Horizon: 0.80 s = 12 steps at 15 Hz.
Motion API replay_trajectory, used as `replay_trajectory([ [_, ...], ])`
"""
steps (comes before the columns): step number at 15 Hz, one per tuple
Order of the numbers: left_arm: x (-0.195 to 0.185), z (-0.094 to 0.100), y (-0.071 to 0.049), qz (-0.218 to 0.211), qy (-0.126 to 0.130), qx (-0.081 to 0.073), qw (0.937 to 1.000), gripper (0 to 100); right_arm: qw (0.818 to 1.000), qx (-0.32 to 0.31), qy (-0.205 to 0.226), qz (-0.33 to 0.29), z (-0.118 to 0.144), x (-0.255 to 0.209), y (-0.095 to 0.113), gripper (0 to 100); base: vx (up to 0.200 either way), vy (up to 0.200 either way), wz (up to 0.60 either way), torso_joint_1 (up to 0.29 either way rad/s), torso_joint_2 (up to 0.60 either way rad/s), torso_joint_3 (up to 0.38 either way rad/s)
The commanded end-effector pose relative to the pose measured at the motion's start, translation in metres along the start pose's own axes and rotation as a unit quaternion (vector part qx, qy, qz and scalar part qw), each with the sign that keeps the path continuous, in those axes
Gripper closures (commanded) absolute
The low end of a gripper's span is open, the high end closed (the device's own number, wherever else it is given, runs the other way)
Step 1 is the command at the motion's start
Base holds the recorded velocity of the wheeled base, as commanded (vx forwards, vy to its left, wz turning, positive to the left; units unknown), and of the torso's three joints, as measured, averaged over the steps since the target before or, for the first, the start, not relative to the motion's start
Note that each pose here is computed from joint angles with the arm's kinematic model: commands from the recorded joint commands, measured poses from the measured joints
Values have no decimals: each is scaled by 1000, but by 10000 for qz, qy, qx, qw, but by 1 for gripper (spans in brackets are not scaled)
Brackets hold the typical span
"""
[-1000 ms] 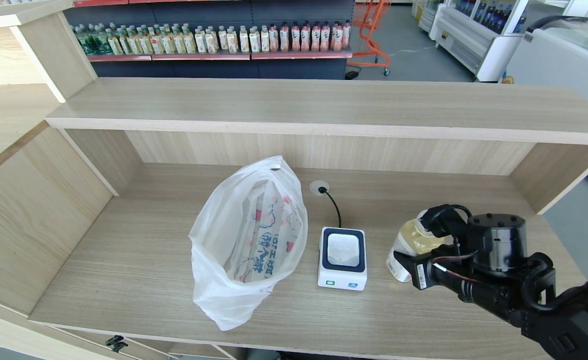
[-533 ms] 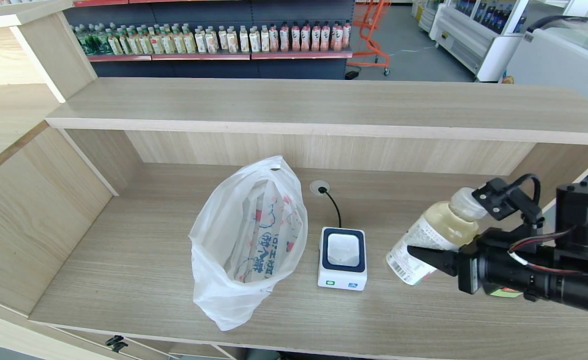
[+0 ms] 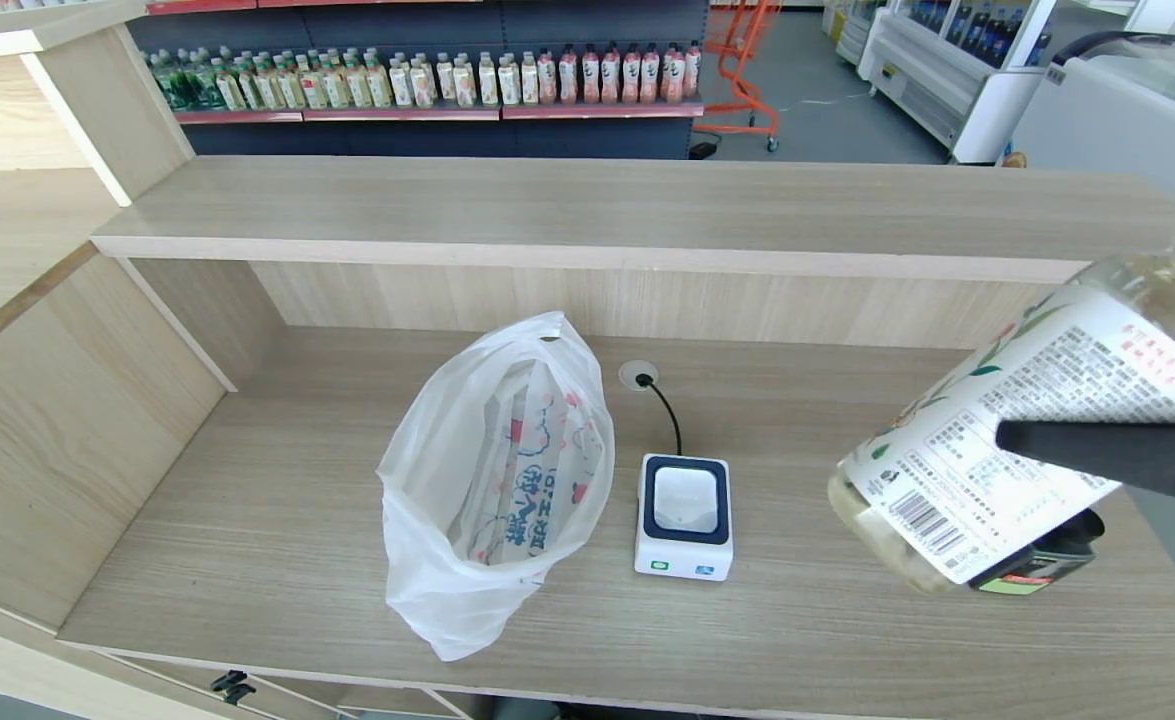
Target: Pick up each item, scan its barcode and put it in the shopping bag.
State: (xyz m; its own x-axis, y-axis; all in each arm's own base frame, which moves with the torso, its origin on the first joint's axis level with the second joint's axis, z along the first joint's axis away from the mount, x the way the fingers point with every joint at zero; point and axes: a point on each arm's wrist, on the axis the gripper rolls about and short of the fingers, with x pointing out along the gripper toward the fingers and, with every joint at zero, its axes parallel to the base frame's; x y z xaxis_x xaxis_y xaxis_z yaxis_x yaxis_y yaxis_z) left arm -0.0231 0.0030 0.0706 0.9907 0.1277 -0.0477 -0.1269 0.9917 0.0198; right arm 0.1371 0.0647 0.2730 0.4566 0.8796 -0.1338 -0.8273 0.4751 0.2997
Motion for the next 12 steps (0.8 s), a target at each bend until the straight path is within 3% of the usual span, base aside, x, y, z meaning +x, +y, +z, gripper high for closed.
replay_trajectory([
  [1,0,0,0,4,5,2,10000,0,9994,51,156,291,-4,7,2,100,0,0,0,0,0,0],
  [6,0,0,0,4,13,-5,10000,0,9935,327,641,879,-19,26,-7,100,0,0,0,0,0,0],
  [12,0,0,0,4,5,-6,10000,0,9890,265,664,1298,-10,42,-11,100,0,0,0,0,0,0],
])
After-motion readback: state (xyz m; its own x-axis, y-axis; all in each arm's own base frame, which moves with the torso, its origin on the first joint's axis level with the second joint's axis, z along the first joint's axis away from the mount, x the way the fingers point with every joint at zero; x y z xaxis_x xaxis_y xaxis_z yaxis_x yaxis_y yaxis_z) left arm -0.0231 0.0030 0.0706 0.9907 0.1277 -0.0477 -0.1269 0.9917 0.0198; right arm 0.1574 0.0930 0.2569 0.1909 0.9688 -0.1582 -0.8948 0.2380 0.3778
